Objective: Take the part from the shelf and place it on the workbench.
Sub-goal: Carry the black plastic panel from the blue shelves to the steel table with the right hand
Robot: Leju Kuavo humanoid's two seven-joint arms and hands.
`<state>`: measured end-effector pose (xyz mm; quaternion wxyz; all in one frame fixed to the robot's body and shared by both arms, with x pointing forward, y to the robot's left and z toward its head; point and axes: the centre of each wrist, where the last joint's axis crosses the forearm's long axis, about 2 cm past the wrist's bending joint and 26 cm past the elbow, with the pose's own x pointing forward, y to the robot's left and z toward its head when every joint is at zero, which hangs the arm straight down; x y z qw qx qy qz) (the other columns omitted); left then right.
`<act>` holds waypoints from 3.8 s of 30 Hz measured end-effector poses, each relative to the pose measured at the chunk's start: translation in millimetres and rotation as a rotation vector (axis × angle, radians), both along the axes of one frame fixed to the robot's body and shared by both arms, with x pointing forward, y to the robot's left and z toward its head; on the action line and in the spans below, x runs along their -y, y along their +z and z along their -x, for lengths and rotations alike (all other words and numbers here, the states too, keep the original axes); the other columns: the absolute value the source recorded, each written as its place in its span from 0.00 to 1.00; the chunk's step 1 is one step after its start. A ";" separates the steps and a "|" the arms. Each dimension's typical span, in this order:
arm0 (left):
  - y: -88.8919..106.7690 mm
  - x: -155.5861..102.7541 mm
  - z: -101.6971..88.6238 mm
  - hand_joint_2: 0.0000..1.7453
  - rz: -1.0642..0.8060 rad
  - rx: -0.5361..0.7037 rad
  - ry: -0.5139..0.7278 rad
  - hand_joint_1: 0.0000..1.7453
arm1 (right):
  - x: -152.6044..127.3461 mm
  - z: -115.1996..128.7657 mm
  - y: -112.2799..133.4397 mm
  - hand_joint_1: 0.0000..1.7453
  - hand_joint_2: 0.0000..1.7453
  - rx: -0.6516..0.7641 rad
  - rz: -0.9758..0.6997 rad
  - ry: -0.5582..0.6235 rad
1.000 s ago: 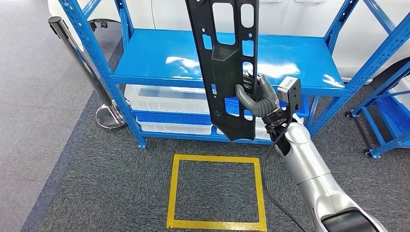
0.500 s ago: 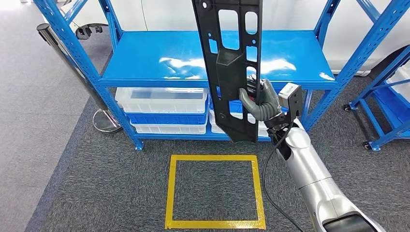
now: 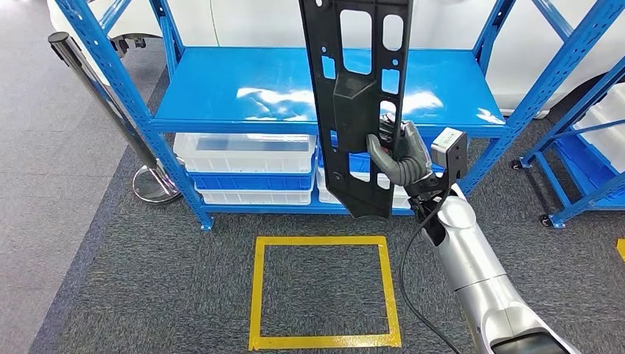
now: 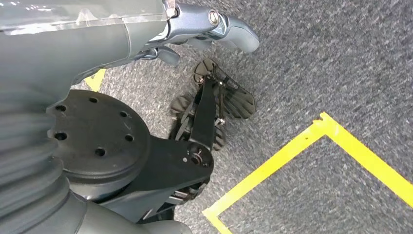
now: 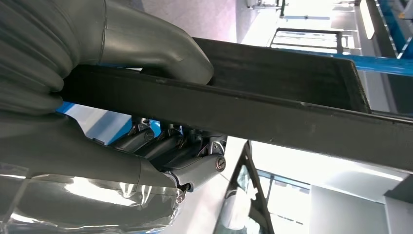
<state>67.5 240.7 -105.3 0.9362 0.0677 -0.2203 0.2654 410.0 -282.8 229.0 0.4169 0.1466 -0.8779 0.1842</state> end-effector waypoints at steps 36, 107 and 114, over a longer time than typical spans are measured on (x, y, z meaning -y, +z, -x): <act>-0.3 -5.5 -1.3 1.00 -0.004 0.007 -0.009 0.00 | 8.6 6.3 -7.9 0.82 1.00 -0.010 -0.007 -0.027; -0.3 -3.4 -0.3 1.00 0.004 0.016 -0.003 0.00 | 8.8 12.2 -2.4 0.82 1.00 0.105 0.218 -0.171; -0.6 -3.5 1.2 1.00 0.004 0.014 -0.002 0.00 | 6.5 13.4 -3.6 0.82 1.00 0.106 0.223 -0.167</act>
